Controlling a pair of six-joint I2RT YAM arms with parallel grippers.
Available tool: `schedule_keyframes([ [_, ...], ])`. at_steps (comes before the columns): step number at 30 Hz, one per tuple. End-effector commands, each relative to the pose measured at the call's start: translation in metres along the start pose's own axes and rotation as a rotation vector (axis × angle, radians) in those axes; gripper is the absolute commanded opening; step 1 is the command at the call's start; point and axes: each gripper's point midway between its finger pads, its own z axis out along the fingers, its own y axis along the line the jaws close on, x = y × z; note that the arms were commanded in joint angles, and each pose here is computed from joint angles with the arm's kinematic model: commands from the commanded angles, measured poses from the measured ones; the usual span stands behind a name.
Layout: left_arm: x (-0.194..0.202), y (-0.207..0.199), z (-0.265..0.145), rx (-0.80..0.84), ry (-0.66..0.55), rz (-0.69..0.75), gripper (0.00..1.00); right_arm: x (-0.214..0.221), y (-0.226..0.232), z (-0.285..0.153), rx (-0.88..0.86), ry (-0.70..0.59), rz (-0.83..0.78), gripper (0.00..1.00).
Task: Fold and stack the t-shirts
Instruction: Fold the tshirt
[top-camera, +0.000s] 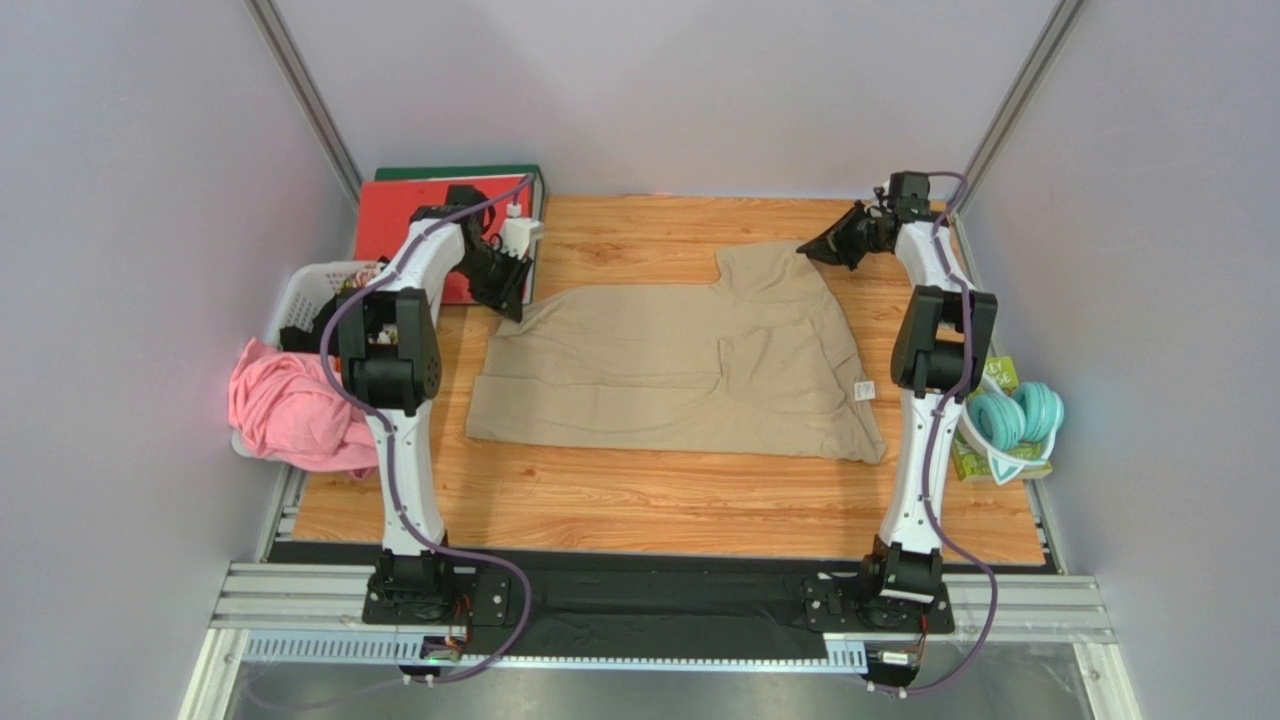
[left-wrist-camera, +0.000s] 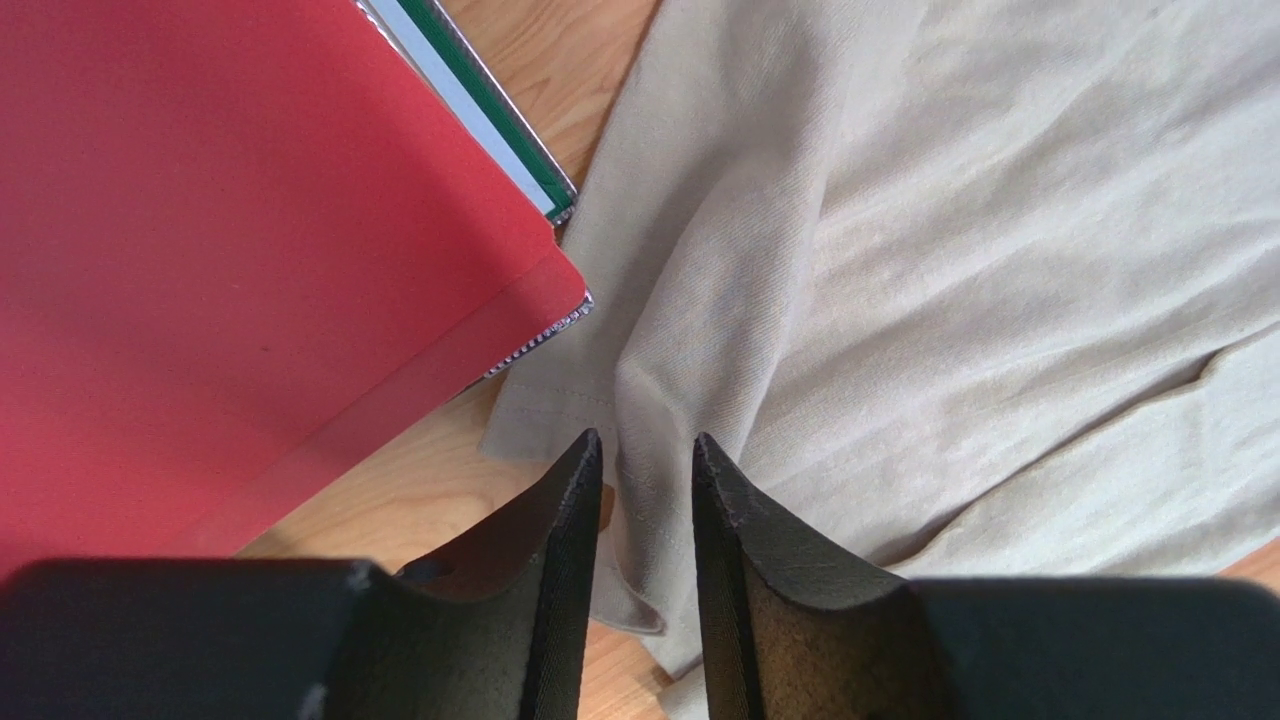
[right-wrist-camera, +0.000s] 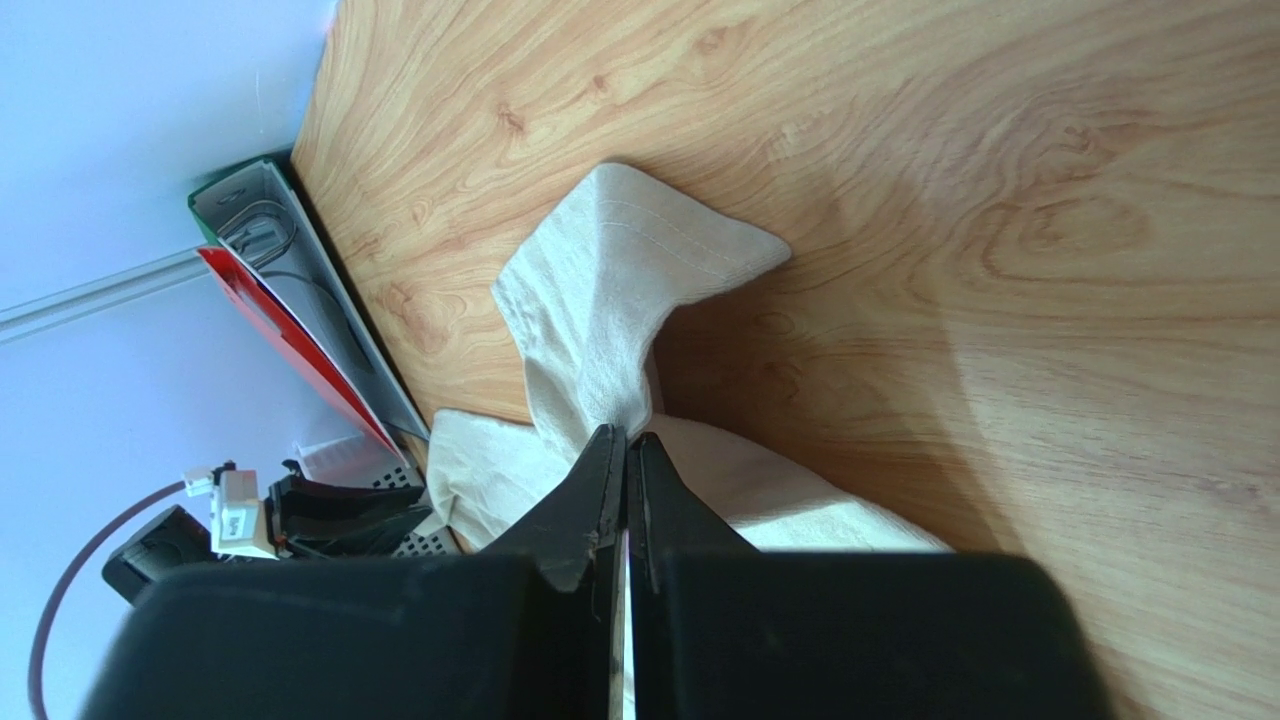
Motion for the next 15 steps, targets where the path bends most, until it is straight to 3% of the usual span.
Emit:
schedule_keyframes([
  [1,-0.020,0.001,-0.012,0.006,-0.065,-0.004,0.34,-0.003,0.004,-0.003,-0.022,-0.011,-0.036,0.00],
  [8,-0.018,-0.001,-0.010,0.019,-0.059,-0.013,0.23,-0.003,0.004,-0.003,-0.021,-0.010,-0.035,0.00],
  [15,-0.007,0.002,-0.011,-0.007,-0.027,0.000,0.24,-0.003,0.004,-0.003,-0.022,-0.011,-0.038,0.00],
])
